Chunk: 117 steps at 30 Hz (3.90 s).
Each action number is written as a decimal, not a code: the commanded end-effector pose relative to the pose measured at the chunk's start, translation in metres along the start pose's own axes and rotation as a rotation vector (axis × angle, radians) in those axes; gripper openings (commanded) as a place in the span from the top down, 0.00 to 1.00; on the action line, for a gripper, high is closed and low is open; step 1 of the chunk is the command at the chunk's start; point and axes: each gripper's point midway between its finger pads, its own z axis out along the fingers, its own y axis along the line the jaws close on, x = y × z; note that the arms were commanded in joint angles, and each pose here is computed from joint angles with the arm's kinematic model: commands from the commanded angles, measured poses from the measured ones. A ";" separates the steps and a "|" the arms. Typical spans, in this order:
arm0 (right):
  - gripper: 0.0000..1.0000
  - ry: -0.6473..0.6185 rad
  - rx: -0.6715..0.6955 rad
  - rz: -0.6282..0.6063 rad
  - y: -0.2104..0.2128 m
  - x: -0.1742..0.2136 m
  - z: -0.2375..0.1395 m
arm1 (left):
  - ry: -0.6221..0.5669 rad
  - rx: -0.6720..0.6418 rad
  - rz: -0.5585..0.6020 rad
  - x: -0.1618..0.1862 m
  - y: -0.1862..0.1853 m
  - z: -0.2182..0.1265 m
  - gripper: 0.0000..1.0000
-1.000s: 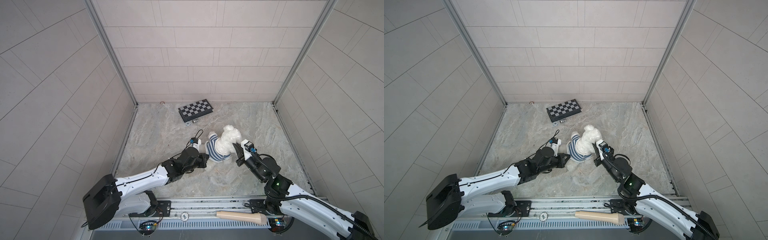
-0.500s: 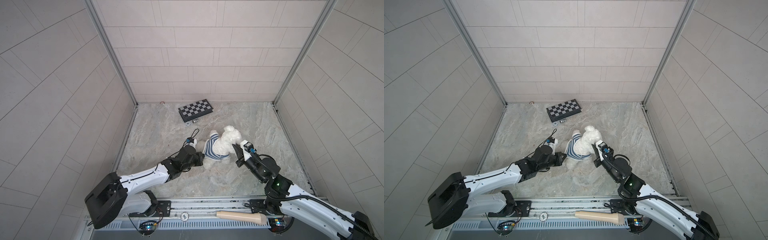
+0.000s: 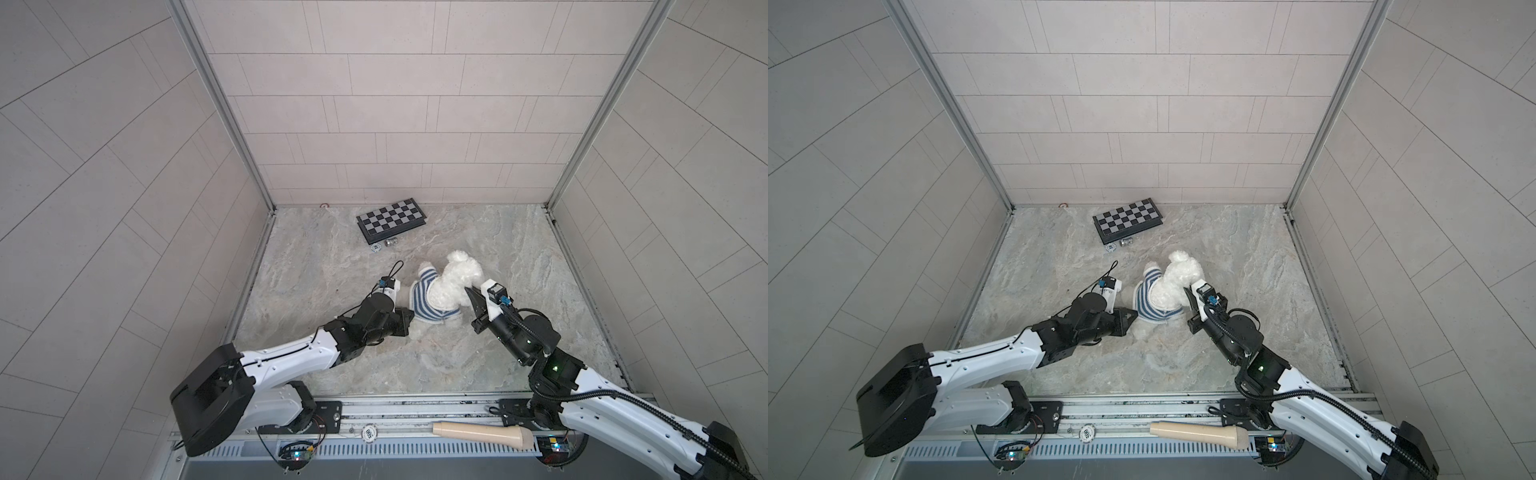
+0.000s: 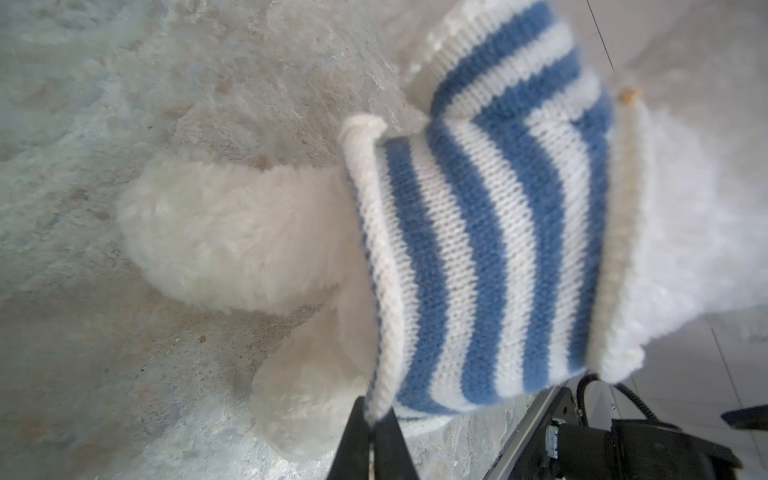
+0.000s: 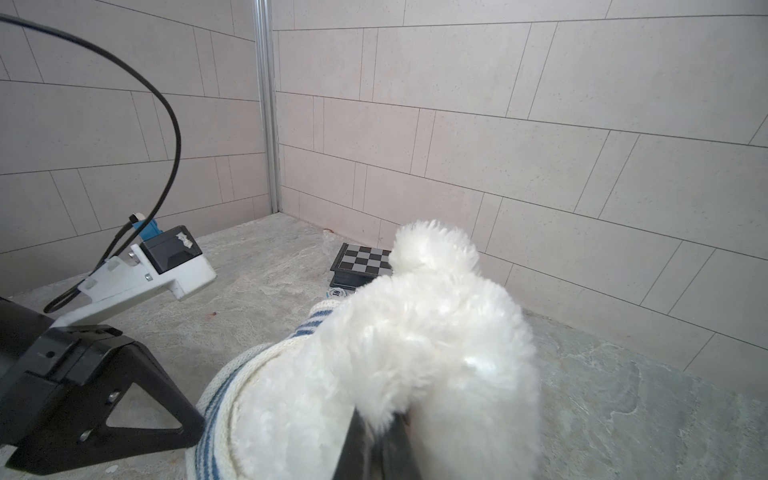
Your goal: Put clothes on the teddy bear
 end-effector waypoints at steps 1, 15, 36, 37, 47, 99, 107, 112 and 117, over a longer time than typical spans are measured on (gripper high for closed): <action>1.00 -0.085 0.043 0.031 -0.008 -0.024 -0.001 | -0.012 0.028 0.053 -0.007 -0.018 -0.007 0.77; 1.00 -0.072 0.174 0.080 -0.032 -0.020 -0.005 | 0.034 0.101 0.115 0.015 -0.054 0.007 0.58; 1.00 -0.047 0.284 0.194 -0.049 -0.005 -0.010 | -0.028 0.174 -0.041 -0.006 -0.063 0.051 0.64; 1.00 -0.046 0.285 0.193 -0.049 -0.004 -0.010 | -0.025 0.178 -0.047 -0.005 -0.064 0.053 0.65; 1.00 -0.048 0.286 0.196 -0.049 -0.004 -0.010 | -0.014 0.198 -0.054 -0.005 -0.069 0.058 0.68; 1.00 -0.037 0.140 0.119 -0.022 -0.017 0.003 | -0.027 0.042 0.036 -0.008 -0.027 0.043 0.99; 1.00 0.003 0.078 0.090 -0.010 -0.017 0.012 | -0.012 0.048 0.124 -0.017 -0.038 0.026 0.70; 1.00 -0.016 0.048 0.040 -0.006 -0.031 0.012 | 0.012 0.129 0.144 -0.010 -0.051 0.012 0.53; 1.00 -0.029 0.007 0.017 0.001 -0.034 0.011 | -0.007 0.108 0.106 -0.019 -0.036 -0.008 0.52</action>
